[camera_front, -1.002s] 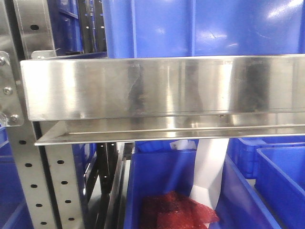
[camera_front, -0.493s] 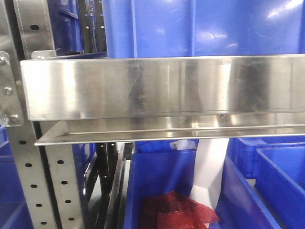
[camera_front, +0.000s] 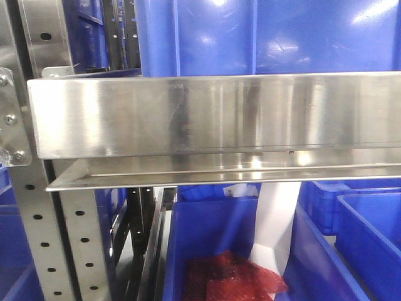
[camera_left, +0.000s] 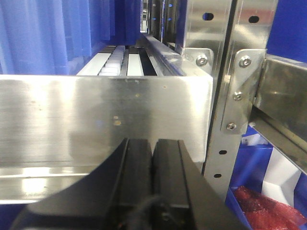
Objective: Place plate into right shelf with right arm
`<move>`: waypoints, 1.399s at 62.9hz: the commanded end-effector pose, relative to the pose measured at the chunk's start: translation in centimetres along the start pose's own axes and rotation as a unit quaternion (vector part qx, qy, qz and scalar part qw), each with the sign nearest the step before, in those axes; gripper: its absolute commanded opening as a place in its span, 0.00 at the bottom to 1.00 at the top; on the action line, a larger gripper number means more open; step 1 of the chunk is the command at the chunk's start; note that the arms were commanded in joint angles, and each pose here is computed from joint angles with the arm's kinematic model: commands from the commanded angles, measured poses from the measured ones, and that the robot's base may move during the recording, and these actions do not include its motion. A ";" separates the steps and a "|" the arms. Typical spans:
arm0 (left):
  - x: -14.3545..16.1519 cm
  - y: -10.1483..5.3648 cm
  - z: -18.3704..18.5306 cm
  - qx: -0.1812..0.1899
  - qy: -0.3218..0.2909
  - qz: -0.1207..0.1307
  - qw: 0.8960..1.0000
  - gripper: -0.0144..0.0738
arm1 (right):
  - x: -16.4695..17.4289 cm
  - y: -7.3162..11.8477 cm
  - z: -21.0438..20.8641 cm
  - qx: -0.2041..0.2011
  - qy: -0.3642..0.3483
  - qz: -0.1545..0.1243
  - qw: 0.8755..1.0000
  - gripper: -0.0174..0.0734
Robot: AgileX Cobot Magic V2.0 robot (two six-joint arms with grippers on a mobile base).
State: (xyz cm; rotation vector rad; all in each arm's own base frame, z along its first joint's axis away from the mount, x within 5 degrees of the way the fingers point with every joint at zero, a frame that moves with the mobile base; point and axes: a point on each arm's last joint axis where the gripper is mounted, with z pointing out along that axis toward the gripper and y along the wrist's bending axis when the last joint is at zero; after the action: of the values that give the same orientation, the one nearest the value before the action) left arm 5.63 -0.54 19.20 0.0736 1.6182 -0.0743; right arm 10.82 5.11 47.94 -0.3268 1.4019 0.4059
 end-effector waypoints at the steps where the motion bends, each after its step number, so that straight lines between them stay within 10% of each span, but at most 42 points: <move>1: -0.5 0.0 0.0 -0.001 -0.041 -0.004 0.999 0.11 | -2.0 0.4 -2.6 0.000 -0.045 -0.009 0.999 0.88; 15: -0.5 0.0 0.0 -0.001 -0.041 -0.004 0.999 0.11 | -2.4 1.3 -6.1 -0.021 -0.049 0.008 0.999 0.76; 31: -0.5 0.0 0.0 -0.001 -0.041 -0.004 0.999 0.11 | -2.8 1.8 -8.7 -0.031 -0.067 0.043 0.996 0.23; 66: -0.5 0.0 0.0 -0.001 -0.041 -0.004 0.999 0.11 | -2.8 2.0 -9.4 -0.033 -0.070 0.041 0.996 0.25; 88: -0.5 0.0 0.0 -0.001 -0.041 -0.004 0.999 0.11 | 0.9 0.5 -8.1 0.052 -0.080 0.002 0.995 0.25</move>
State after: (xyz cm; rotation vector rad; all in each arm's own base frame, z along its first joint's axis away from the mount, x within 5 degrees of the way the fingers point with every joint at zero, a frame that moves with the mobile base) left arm 5.63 -0.54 19.20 0.0736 1.6182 -0.0743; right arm 3.05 2.34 46.12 -0.2837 1.3361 0.4068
